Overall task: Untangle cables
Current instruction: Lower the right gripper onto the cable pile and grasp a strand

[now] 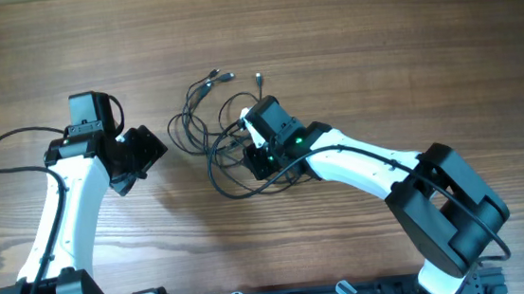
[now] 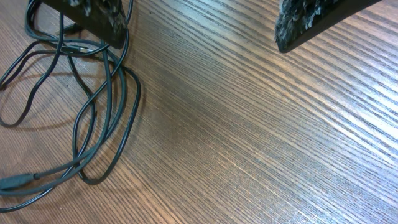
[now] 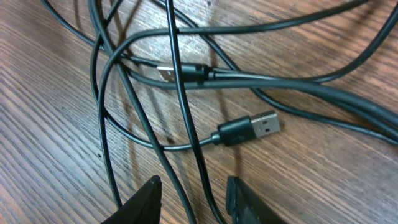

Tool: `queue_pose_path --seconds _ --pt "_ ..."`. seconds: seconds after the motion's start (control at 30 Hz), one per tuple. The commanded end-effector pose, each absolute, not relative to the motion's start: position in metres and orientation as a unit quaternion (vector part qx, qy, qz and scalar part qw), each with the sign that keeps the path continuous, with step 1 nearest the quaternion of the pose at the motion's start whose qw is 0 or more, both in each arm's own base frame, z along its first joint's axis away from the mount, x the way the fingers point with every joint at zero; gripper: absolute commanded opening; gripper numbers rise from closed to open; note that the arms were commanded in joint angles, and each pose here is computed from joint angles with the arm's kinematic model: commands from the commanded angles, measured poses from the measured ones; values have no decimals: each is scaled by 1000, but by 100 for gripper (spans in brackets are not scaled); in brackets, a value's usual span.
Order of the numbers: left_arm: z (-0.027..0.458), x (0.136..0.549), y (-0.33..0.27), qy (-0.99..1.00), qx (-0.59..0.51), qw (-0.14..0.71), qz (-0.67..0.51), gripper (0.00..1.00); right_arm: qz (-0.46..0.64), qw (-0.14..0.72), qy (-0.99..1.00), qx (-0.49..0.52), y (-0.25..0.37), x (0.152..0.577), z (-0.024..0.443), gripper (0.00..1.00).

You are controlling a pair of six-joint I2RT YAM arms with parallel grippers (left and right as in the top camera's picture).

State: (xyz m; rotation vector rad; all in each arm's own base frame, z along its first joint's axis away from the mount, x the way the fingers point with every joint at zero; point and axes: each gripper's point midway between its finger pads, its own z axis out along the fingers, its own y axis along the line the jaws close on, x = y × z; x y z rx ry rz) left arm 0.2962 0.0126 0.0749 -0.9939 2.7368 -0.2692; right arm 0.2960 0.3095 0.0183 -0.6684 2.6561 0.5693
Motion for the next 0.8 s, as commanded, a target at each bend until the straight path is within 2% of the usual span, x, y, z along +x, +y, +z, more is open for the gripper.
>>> queue_pose_path --seconds 0.0,0.2,0.6,0.77 --pt "75 296 16 929 -343 109 -85 79 188 163 944 -218 303 294 3 36" --pt "75 296 16 929 -343 109 -85 79 186 163 944 -217 302 295 2 33" --pt "75 296 16 929 -343 108 -85 79 180 153 951 -201 301 294 -10 33" --pt "75 295 16 930 -342 107 -84 79 181 154 950 -201 301 295 -10 29"
